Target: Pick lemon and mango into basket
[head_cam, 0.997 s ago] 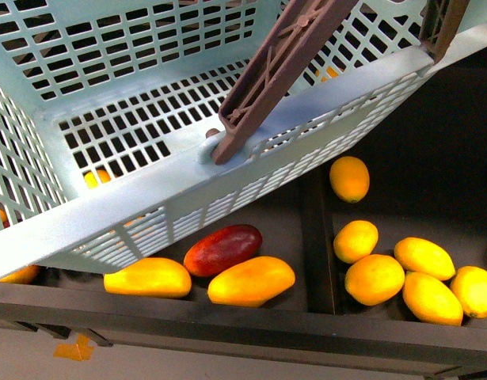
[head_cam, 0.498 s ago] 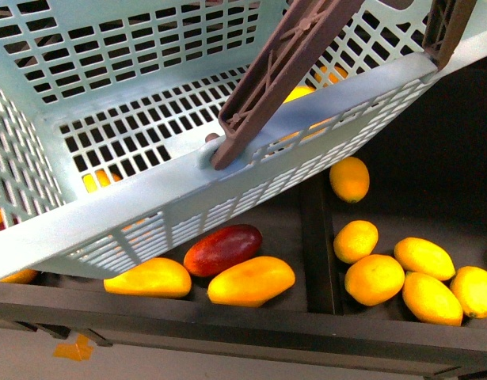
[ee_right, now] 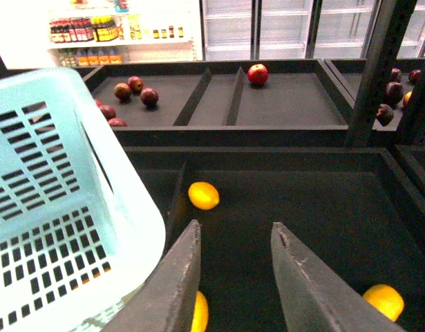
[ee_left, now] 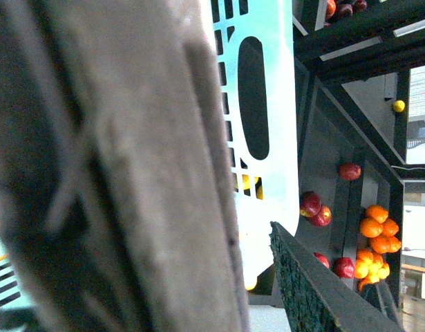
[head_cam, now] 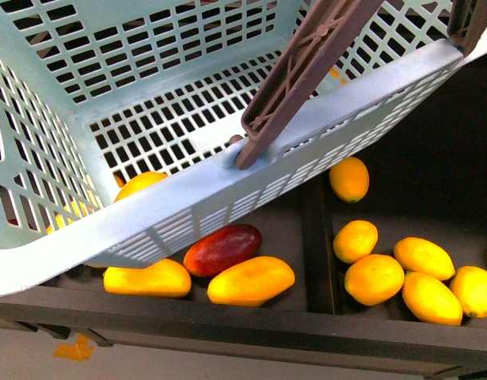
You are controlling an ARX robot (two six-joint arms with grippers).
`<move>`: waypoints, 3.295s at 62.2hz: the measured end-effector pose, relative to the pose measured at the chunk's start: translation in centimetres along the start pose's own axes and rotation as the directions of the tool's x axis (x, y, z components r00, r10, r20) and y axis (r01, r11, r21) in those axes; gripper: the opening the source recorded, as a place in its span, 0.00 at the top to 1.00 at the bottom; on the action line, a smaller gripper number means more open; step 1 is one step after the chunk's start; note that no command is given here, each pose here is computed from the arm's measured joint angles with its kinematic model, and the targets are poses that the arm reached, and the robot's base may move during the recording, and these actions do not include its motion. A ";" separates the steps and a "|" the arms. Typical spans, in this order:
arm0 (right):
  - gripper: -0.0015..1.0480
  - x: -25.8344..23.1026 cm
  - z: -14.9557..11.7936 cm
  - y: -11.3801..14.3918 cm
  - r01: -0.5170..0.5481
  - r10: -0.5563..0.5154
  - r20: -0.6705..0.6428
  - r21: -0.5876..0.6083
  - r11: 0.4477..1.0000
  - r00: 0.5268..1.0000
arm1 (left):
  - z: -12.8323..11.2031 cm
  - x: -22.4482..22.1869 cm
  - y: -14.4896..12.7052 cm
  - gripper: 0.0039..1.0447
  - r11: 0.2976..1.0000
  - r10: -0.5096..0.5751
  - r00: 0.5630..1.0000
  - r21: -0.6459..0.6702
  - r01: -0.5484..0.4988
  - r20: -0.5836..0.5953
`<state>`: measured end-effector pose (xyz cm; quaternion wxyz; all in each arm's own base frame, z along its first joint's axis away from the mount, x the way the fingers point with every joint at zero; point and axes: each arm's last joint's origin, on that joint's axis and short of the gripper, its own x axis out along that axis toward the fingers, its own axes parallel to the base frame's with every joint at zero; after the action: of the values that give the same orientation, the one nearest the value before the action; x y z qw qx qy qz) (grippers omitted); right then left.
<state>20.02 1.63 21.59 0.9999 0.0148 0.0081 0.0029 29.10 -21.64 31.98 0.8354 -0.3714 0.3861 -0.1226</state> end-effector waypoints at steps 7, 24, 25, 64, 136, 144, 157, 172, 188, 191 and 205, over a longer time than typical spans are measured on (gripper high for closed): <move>0.91 -1.3 -0.9 -0.4 0.004 -0.004 0.003 -0.011 1.000 1.000 | 0.1 0.0 0.0 0.75 1.000 0.007 1.000 0.002 -0.007 0.011; 0.98 -3.6 -2.5 -1.6 0.005 -0.004 0.008 -0.021 1.000 1.000 | 0.0 0.0 0.0 0.75 1.000 0.008 1.000 0.003 -0.008 0.013; 0.98 -3.8 -2.6 -1.6 0.004 -0.004 0.008 -0.022 1.000 1.000 | 0.0 0.0 0.0 0.75 1.000 0.008 1.000 0.003 -0.008 0.013; 0.08 -4.5 -3.0 -1.6 0.005 -0.005 0.013 -0.024 1.000 1.000 | 0.0 0.0 0.0 0.75 1.000 0.006 1.000 0.002 -0.006 0.010; 0.08 -4.5 -3.1 -1.7 0.006 -0.006 0.009 -0.024 1.000 1.000 | 0.1 -0.1 0.0 0.75 1.000 0.002 1.000 0.005 -0.002 0.009; 0.08 -4.5 -3.2 -1.7 0.007 -0.007 0.008 -0.024 1.000 1.000 | 0.1 -0.1 0.0 0.75 1.000 0.006 1.000 0.006 -0.007 0.015; 0.08 -4.5 -3.1 -1.7 0.000 0.000 0.008 -0.024 1.000 1.000 | 0.8 -0.1 0.4 0.75 1.000 0.028 0.998 -0.004 -0.028 0.051; 0.08 -2.3 -2.6 -2.8 0.346 -0.252 -0.476 0.120 0.930 0.843 | 0.2 -0.1 0.1 0.75 1.000 0.007 1.000 0.006 -0.007 0.016; 0.08 2.7 -5.7 -7.6 0.306 -0.173 -0.582 0.139 0.942 0.795 | 0.0 -0.1 0.0 0.75 1.000 0.000 1.000 0.007 0.000 0.004; 0.08 3.8 -6.6 -8.9 0.287 -0.185 -0.588 0.084 0.954 0.788 | 0.0 -0.1 0.0 0.75 1.000 -0.001 1.000 0.006 0.001 0.002; 0.08 6.3 -11.5 -13.1 0.108 -0.157 -0.693 -0.113 0.988 0.704 | 0.1 -0.1 0.0 0.75 1.000 0.008 1.000 0.005 -0.008 0.017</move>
<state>26.21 -11.12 9.58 0.9199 -0.0201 0.3864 -0.0633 29.13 -21.53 32.05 0.8401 -0.3687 0.3802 -0.1173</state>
